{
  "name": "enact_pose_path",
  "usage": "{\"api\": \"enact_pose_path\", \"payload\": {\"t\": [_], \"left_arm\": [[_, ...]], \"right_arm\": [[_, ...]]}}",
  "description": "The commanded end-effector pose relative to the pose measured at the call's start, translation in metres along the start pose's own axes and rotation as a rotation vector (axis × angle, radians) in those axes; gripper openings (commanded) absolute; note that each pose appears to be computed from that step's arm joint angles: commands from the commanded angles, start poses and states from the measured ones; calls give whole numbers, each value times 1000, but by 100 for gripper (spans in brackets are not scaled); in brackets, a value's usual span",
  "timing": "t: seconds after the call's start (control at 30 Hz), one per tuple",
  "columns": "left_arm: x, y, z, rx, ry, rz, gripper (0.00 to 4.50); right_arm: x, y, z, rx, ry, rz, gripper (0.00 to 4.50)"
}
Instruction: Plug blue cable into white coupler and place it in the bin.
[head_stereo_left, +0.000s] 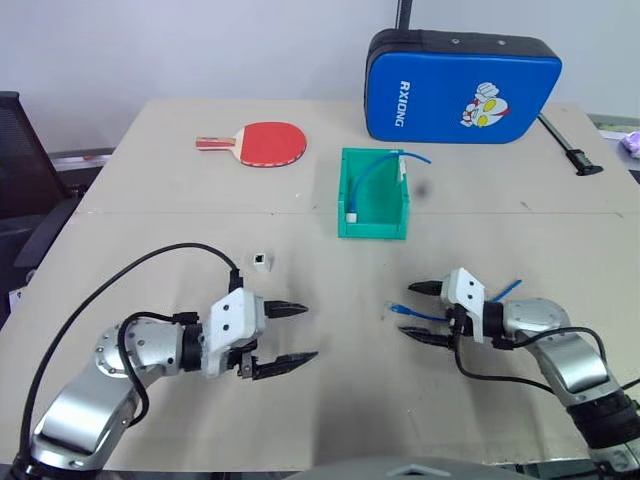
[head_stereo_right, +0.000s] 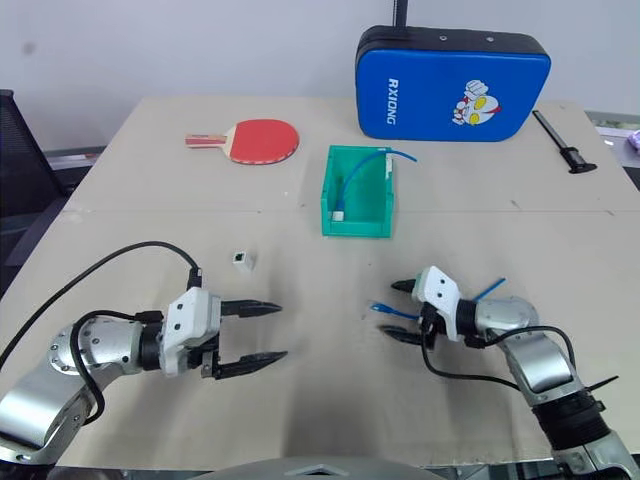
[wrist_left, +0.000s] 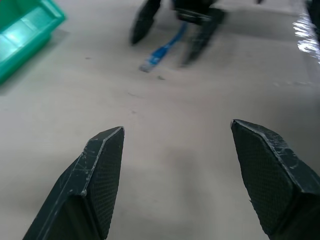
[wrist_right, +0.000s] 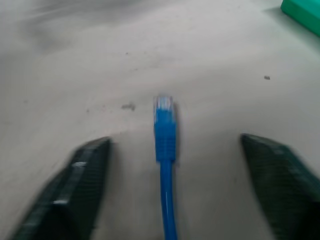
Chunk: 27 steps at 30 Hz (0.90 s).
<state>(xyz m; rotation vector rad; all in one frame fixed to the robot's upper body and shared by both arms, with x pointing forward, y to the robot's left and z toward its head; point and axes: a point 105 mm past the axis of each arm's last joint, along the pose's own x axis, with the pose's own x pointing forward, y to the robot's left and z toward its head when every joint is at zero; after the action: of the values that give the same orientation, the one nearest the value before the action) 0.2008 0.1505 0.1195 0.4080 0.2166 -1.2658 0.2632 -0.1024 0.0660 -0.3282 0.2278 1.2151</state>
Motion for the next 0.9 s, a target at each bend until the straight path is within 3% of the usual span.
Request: {"api": "enact_pose_path", "payload": {"t": [0.03,0.2,0.47,0.67,0.7,0.73,0.9], "left_arm": [[0,-1,14,43,-28,-6,348],[1,1,11,48,-16,10,348],[-2,11,4,32,-11,53,348],[-5,13,-1,29,6,60,348],[-5,14,-1,30,7,61,348],[-4,15,-1,31,9,61,348],[0,28,-6,30,26,111,348]], "right_arm": [[6,4,1,-25,20,17,207],[17,1,5,-40,21,17,4],[55,-28,36,-144,11,52,4],[67,-37,36,-177,59,151,4],[65,-38,35,-178,65,161,84],[62,-39,34,-178,65,167,105],[44,-52,52,-195,-32,66,332]]}}
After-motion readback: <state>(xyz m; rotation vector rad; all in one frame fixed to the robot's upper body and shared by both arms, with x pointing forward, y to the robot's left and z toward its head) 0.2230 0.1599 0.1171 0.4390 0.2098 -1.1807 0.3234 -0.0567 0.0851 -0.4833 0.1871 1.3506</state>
